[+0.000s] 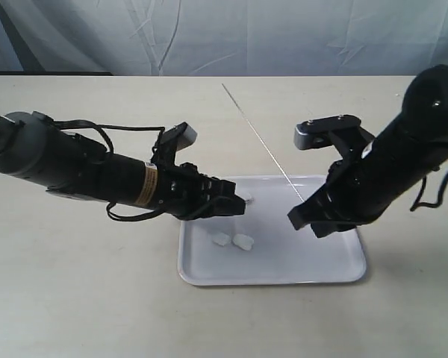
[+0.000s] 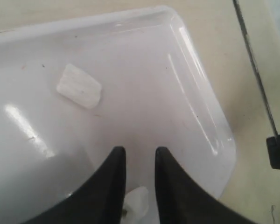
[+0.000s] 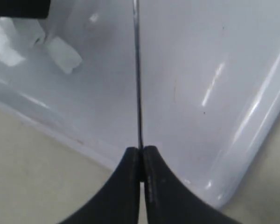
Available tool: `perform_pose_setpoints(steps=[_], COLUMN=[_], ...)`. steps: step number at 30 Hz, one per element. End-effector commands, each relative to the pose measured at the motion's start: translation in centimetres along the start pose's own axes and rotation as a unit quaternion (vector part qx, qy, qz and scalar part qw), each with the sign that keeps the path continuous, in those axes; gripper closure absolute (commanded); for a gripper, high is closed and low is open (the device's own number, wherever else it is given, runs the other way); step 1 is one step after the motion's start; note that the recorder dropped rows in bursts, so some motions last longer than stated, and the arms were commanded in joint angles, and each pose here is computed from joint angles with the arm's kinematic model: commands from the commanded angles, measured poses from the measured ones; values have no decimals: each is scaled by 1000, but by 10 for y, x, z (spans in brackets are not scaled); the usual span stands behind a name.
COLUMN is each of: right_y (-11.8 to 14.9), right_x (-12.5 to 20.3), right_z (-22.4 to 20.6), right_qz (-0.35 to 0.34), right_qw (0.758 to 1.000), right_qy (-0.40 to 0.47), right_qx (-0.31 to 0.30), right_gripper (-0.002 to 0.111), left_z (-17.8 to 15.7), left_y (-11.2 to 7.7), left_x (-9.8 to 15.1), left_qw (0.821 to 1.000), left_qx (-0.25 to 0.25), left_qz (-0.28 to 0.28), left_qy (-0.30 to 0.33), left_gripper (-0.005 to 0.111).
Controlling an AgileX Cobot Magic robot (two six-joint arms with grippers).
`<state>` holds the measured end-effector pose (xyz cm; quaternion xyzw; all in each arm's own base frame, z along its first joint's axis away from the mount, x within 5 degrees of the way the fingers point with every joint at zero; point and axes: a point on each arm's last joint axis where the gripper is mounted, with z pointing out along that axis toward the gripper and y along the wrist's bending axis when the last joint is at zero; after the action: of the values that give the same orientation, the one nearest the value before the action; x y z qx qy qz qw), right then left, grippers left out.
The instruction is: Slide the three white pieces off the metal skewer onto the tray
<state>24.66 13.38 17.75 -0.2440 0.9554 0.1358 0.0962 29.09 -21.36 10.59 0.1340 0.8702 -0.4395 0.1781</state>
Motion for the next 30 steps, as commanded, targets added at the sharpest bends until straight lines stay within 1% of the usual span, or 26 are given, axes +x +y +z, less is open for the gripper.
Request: perform_pose_setpoints(steps=[1, 7, 10, 16, 24, 30], right_y=[-7, -14, -16, -15, -12, -12], right_x=[-19, -19, -15, -6, 4, 4], right_z=[20, 52, 61, 64, 60, 60], right_qz=[5, 21, 25, 21, 14, 14], right_qw=[1000, 998, 996, 991, 981, 981], right_qy=[13, 60, 84, 134, 192, 191], right_qx=[3, -2, -7, -17, -32, -31], right_gripper=[109, 109, 109, 109, 109, 109], left_z=[0, 0, 0, 0, 1, 1], left_y=[-2, -1, -1, -3, -8, -10], left_x=[-1, -1, -1, -6, -21, -23], left_qw=[1000, 1000, 999, 999, 998, 998], left_qx=[-9, -12, -13, -11, -11, -6], left_qz=[12, 14, 33, 47, 63, 62], left_qy=[-8, -8, -8, -10, -29, -32], left_gripper=[83, 83, 80, 72, 72, 72])
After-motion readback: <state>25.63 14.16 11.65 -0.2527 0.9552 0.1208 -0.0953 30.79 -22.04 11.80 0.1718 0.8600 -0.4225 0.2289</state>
